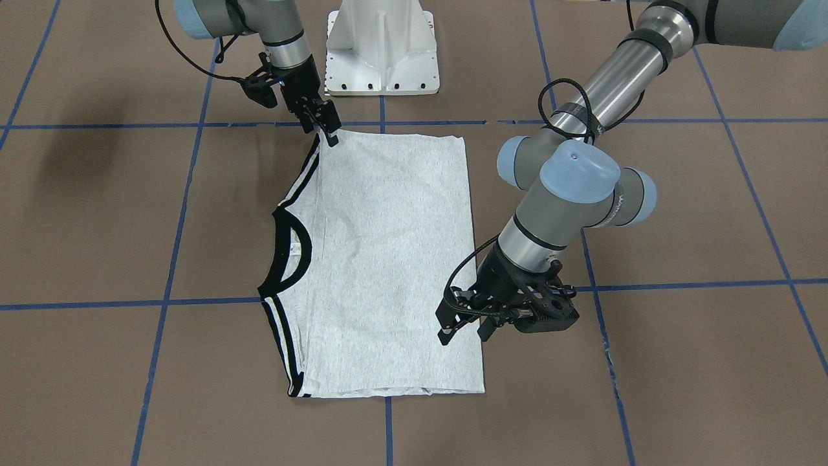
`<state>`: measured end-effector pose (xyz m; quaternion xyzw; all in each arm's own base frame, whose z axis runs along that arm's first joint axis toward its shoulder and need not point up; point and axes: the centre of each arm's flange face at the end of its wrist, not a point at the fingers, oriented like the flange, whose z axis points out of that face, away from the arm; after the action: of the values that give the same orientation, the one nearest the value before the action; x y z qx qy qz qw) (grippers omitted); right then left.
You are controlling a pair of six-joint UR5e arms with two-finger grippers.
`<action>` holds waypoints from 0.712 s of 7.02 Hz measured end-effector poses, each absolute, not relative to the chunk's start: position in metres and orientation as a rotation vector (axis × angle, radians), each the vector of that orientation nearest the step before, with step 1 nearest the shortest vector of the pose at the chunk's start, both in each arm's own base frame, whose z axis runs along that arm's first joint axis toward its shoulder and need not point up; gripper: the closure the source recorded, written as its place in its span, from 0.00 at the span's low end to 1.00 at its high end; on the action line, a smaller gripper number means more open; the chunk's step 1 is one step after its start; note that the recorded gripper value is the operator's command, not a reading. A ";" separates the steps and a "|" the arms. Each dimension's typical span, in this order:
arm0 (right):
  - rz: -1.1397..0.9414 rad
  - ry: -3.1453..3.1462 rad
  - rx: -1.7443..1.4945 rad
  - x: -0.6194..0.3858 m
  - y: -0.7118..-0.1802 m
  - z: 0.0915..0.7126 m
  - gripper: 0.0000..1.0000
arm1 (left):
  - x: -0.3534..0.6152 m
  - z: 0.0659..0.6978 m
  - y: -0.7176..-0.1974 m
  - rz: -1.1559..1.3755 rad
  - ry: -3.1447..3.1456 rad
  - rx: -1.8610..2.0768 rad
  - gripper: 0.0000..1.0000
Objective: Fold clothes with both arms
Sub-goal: 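Move the left gripper to the shirt corner nearest the robot beside the right gripper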
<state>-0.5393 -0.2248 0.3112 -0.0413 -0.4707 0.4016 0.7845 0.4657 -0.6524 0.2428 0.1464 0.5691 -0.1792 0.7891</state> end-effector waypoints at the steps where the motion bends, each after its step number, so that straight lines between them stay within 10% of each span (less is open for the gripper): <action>1: 0.869 -1.011 -0.087 -0.541 -0.226 0.313 0.35 | 0.465 0.244 -0.652 -0.386 1.225 0.316 0.21; 5: 0.869 -1.013 -0.091 -0.542 -0.227 0.311 1.00 | 0.465 0.246 -0.651 -0.387 1.224 0.315 0.21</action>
<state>-0.5422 -0.2272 0.3113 -0.0421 -0.4694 0.4030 0.7845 0.4646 -0.6512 0.2457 0.1461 0.5682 -0.1796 0.7896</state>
